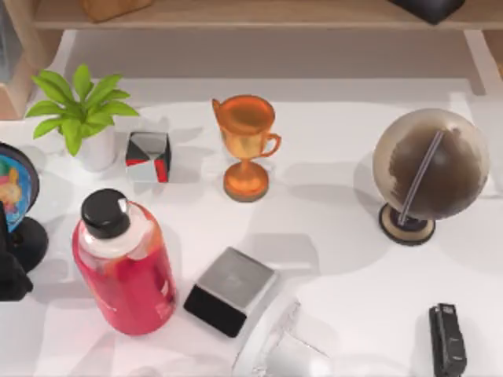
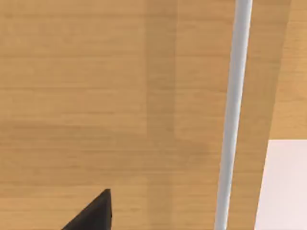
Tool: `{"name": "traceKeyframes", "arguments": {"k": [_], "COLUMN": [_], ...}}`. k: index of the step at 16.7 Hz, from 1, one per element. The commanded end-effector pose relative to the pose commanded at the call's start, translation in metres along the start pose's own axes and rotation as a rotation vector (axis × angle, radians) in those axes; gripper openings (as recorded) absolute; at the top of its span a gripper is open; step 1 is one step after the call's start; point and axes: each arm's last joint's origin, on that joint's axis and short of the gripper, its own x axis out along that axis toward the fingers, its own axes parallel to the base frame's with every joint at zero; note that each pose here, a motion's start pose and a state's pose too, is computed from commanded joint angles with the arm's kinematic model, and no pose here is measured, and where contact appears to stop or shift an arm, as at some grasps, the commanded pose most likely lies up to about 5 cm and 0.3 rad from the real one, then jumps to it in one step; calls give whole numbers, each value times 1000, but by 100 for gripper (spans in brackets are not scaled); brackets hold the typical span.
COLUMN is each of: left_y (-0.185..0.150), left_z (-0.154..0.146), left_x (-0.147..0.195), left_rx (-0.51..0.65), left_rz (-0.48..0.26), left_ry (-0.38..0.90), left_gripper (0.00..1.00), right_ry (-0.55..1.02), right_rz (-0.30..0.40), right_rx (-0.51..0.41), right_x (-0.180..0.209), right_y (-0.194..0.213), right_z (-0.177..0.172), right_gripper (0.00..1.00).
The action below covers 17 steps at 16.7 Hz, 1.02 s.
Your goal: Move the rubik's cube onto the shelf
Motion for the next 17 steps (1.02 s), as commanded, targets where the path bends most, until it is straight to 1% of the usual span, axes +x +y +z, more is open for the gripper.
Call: {"name": "traceKeyframes", "arguments": {"k": [5, 9, 11, 13, 15, 17], "left_y": [0, 0, 0, 0, 0, 0], "left_z": [0, 0, 0, 0, 0, 0], "left_x": [0, 0, 0, 0, 0, 0], "left_rx": [0, 0, 0, 0, 0, 0], "left_rz": [0, 0, 0, 0, 0, 0], "left_ry": [0, 0, 0, 0, 0, 0], "left_gripper": [100, 100, 100, 100, 100, 100], "right_ry": [187, 320, 367, 401, 427, 446], "right_rz": [-59, -98, -103, -92, -63, -10], "right_rx": [8, 79, 143, 226, 324, 437], "right_x": [8, 28, 44, 62, 83, 107], "right_y": [-36, -82, -107, -132, -155, -173], "right_z": [-47, -86, -100, -109, -113, -112], "right_gripper": [100, 100, 100, 100, 100, 100]}}
